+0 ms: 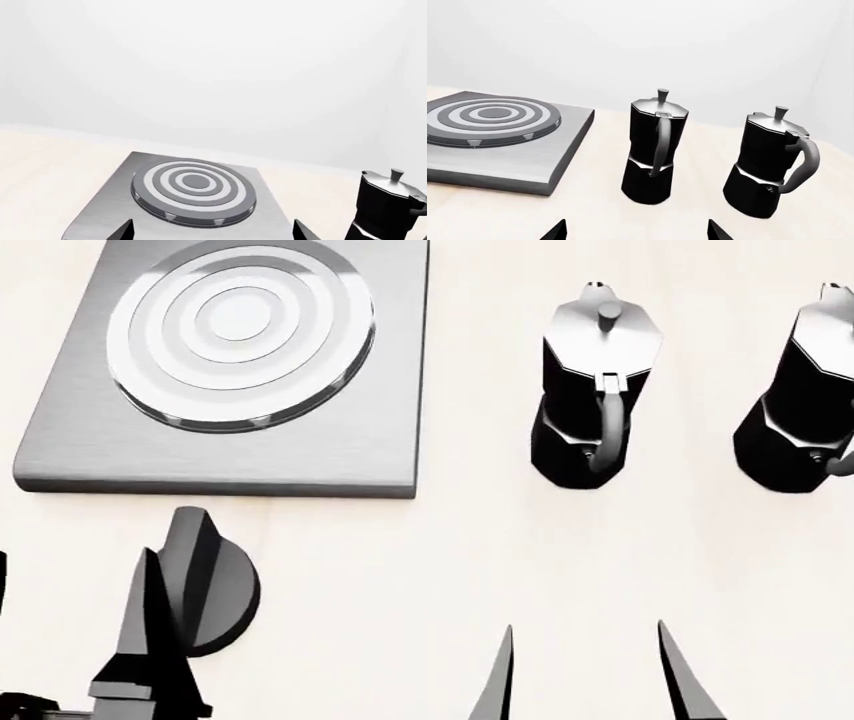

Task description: Turn off the stove.

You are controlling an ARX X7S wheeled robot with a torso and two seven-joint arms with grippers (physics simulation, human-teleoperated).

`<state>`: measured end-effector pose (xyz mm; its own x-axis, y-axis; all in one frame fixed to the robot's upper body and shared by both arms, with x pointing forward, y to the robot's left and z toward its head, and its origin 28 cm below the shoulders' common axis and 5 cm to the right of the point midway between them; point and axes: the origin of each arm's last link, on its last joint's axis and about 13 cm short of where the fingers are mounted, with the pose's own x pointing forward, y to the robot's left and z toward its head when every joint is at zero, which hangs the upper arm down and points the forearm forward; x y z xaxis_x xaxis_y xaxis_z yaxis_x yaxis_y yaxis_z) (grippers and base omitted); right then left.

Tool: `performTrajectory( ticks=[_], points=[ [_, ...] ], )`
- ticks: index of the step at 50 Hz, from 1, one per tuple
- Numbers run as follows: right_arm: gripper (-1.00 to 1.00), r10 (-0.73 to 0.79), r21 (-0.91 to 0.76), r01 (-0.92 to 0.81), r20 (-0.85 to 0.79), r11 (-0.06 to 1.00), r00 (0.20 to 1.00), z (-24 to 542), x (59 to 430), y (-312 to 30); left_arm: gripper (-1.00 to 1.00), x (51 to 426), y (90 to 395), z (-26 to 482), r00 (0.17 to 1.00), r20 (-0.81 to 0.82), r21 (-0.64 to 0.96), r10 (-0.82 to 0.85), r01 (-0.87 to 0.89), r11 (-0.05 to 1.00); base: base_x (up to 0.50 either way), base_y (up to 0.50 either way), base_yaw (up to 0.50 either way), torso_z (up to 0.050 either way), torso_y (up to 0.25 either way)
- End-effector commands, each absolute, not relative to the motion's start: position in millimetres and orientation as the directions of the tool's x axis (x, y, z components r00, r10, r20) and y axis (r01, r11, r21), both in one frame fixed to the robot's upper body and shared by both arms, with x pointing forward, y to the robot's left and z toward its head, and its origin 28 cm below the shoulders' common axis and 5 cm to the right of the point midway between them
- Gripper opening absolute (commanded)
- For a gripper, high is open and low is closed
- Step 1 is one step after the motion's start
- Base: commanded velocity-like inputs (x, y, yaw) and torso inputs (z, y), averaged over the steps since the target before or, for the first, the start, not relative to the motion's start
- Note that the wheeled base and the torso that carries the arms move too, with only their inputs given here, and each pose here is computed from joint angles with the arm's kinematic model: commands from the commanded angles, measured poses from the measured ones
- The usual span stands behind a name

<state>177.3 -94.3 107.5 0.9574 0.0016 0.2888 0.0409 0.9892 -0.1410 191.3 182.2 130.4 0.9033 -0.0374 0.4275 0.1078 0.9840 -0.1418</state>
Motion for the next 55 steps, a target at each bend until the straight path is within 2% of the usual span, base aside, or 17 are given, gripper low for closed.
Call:
performTrajectory(
  ticks=[1,34,55],
  points=[
    [1.00,0.002,-0.141,0.041,0.288,0.989,0.958,107.2,177.1,-94.4,1.00,199.9,174.9,131.9,0.904,0.427,-0.146,-0.039,0.111,0.983,0.00,0.00,0.00,0.000,0.000],
    [1.00,0.005,-0.144,0.038,0.286,0.989,0.958,106.7,176.8,-94.8,1.00,228.3,162.6,111.9,0.929,0.367,-0.133,-0.040,0.096,0.986,0.00,0.00,0.00,0.000,0.000],
    [1.00,0.009,-0.141,0.032,0.282,0.990,0.959,106.2,177.7,-94.7,1.00,243.5,164.8,99.7,0.937,0.350,-0.116,0.005,0.039,0.992,0.00,0.00,0.00,0.000,0.000]
  ],
)
